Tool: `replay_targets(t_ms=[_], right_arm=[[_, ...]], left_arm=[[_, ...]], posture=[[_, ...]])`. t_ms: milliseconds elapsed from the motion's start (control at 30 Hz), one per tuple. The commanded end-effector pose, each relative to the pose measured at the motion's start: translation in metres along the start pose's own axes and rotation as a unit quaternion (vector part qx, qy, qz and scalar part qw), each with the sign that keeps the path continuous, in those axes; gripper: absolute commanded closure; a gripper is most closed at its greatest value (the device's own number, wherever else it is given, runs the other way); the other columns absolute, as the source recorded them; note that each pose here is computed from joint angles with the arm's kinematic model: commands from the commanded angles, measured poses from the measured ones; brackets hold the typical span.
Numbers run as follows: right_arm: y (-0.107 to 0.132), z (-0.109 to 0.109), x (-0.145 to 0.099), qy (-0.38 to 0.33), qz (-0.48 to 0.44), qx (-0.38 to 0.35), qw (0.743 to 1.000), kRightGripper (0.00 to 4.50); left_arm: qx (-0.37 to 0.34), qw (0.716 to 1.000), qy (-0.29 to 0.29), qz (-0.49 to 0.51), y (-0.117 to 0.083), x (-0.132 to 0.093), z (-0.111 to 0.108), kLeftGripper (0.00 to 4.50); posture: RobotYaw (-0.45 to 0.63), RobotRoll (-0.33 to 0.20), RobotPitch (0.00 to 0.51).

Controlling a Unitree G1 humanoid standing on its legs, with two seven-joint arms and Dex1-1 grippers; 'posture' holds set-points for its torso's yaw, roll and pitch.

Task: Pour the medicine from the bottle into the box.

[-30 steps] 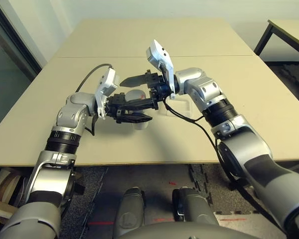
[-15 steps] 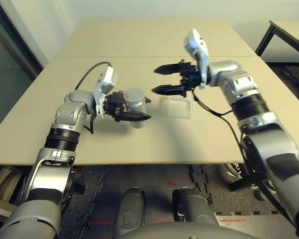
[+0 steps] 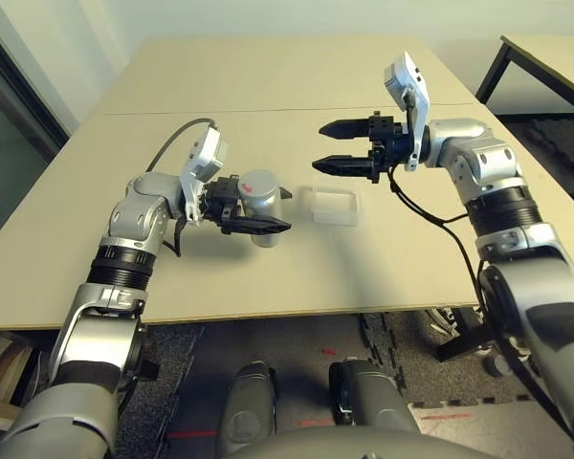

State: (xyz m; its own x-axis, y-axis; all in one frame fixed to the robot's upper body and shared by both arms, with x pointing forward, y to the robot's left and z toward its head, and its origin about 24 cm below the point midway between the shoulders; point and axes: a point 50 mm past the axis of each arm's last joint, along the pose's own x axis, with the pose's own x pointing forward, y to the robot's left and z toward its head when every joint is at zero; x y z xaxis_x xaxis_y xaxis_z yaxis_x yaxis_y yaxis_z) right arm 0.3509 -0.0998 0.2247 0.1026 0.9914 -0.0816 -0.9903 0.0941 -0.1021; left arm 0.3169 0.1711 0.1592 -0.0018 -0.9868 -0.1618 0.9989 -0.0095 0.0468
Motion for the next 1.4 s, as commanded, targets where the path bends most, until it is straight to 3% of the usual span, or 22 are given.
replay_targets(t_ms=[33,633,1400], right_arm=[[0.013,0.006,0.014,-0.003,0.042,-0.003,0.999,0.0],[0.03,0.001,0.057,0.018,0.094,0.005,0.995,0.0],[0.033,-0.008,0.071,0.022,0.105,0.007,0.994,0.0]], left_arm=[[0.004,1.0,0.007,-0.006,0.002,0.002,0.0,1.65],[0.0,1.0,0.008,-0.006,0.002,0.005,-0.005,1.65],[0.006,1.0,0.011,-0.007,0.003,0.006,-0.003,1.65]], posture=[[0.0,0.0,0.028],[0.0,0.0,0.023],[0.0,0.0,0.02]])
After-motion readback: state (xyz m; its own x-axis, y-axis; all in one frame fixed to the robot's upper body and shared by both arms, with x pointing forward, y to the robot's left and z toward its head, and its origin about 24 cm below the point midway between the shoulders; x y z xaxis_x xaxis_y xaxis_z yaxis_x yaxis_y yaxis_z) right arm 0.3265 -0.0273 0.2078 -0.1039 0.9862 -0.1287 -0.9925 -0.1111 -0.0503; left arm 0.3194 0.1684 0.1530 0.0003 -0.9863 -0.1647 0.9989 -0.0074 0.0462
